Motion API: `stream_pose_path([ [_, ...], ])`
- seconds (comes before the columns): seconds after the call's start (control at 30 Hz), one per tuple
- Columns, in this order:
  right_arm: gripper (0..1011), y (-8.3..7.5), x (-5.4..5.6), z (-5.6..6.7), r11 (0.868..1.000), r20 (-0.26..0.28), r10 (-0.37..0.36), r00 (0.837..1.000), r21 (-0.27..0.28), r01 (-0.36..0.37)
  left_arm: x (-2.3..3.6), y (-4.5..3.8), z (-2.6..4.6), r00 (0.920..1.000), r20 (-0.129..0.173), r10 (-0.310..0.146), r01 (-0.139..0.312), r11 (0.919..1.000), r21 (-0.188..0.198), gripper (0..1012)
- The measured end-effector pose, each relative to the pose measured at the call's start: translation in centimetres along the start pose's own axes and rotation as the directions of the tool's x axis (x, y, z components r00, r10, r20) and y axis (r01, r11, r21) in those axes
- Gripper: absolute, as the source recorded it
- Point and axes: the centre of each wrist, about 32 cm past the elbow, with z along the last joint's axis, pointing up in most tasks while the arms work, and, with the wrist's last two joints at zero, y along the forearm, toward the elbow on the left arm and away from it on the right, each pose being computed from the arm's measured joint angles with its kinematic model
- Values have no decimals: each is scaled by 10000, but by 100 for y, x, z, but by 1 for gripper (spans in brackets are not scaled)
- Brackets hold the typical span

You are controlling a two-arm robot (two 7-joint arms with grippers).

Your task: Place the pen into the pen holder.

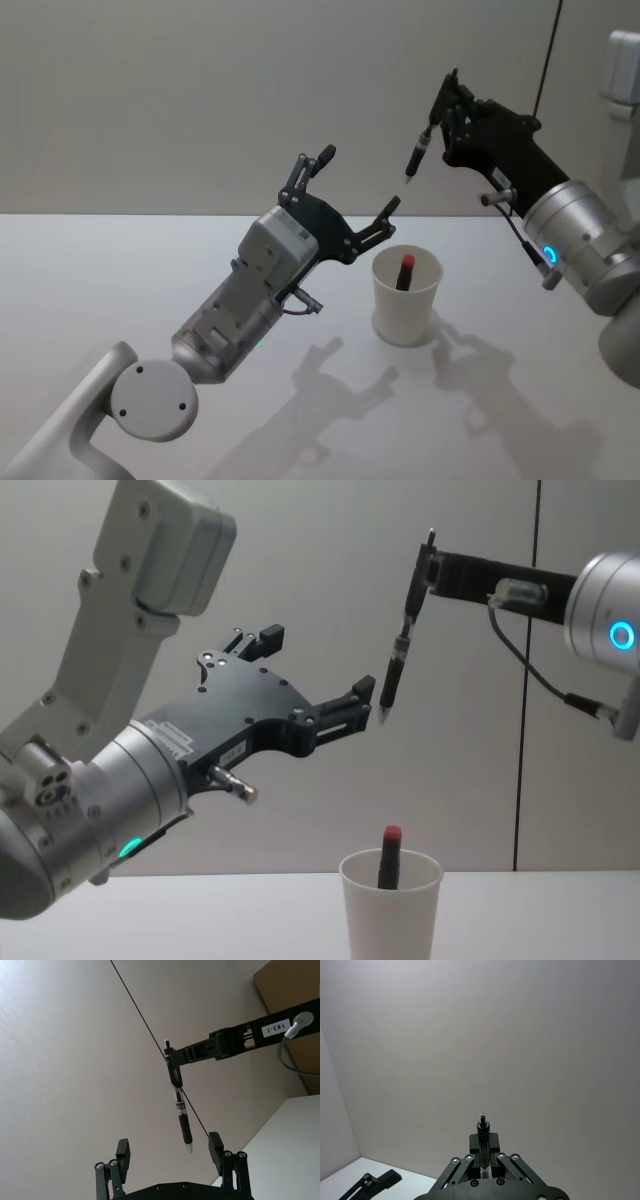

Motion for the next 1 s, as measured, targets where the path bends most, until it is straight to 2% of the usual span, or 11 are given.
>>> stream_pose_path([
  [0.6, 99, 74, 93, -141, 9968, 600, 315, 9977, -746, -270, 0, 0, 0, 10000, -1, 0, 0, 10000, 0, 1000],
  [1.0, 98, 108, 120, -237, 9900, 1162, 267, 9929, -1410, -101, 0, 0, 0, 10000, 0, 0, 0, 10000, -1, 1000],
])
